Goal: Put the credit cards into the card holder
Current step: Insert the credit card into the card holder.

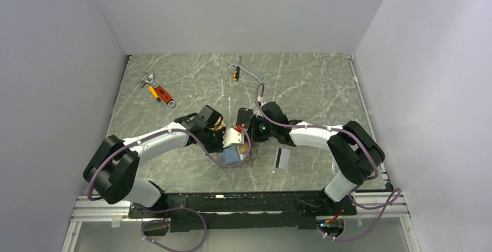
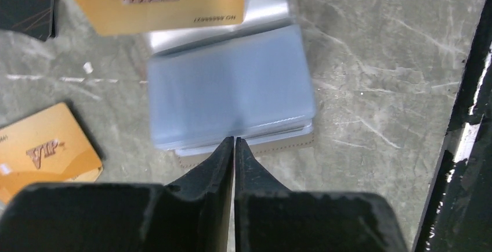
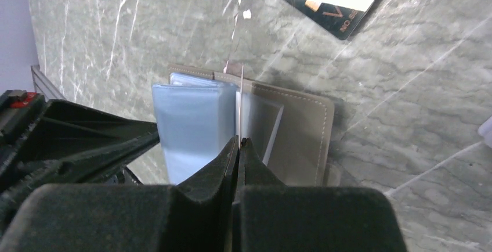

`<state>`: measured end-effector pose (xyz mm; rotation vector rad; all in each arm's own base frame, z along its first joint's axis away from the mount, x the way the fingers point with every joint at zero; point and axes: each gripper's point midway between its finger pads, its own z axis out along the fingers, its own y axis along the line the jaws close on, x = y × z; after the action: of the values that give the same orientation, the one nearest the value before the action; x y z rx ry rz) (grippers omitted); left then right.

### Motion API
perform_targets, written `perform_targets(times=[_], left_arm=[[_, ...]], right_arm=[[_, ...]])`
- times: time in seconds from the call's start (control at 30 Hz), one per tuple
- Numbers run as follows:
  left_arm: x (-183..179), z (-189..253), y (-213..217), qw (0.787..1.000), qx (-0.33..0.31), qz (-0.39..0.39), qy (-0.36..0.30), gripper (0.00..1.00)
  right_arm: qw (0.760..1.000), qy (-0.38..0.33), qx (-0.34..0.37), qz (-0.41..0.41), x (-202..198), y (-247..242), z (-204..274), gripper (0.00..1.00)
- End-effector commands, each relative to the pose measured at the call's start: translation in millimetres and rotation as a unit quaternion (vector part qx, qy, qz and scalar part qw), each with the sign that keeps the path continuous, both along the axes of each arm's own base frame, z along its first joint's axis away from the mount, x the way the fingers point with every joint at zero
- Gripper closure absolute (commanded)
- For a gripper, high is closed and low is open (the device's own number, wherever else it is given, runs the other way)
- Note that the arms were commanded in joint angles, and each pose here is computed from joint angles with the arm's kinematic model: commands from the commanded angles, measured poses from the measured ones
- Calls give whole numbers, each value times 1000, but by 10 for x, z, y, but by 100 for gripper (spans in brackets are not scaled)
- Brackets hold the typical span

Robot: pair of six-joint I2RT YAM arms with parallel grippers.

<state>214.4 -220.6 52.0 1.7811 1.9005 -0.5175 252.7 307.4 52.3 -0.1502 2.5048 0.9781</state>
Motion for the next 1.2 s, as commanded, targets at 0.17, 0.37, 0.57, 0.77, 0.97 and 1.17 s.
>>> perform_targets(times=[0.17,0.37,0.57,0.77,0.97,1.17], left_arm=[[-4,-189,-89,994,54,-62,-73,89],[-21,-210,-6,993,68,-57,-84,90],[-3,-238,-7,993,72,-49,-78,90],[4,-235,0,993,73,-49,-82,91],[-9,-241,13,993,74,-46,-80,91],[-42,-282,71,992,80,-46,-81,92]], right_arm=[[998,-9,66,-3,-70,95,64,100],[993,-14,113,-24,-135,81,234,100],[996,-32,64,-50,-108,-116,275,100],[990,-79,51,-109,84,-525,584,100],[993,-58,73,-73,63,-312,652,100],[990,-52,111,-71,41,-190,723,100]])
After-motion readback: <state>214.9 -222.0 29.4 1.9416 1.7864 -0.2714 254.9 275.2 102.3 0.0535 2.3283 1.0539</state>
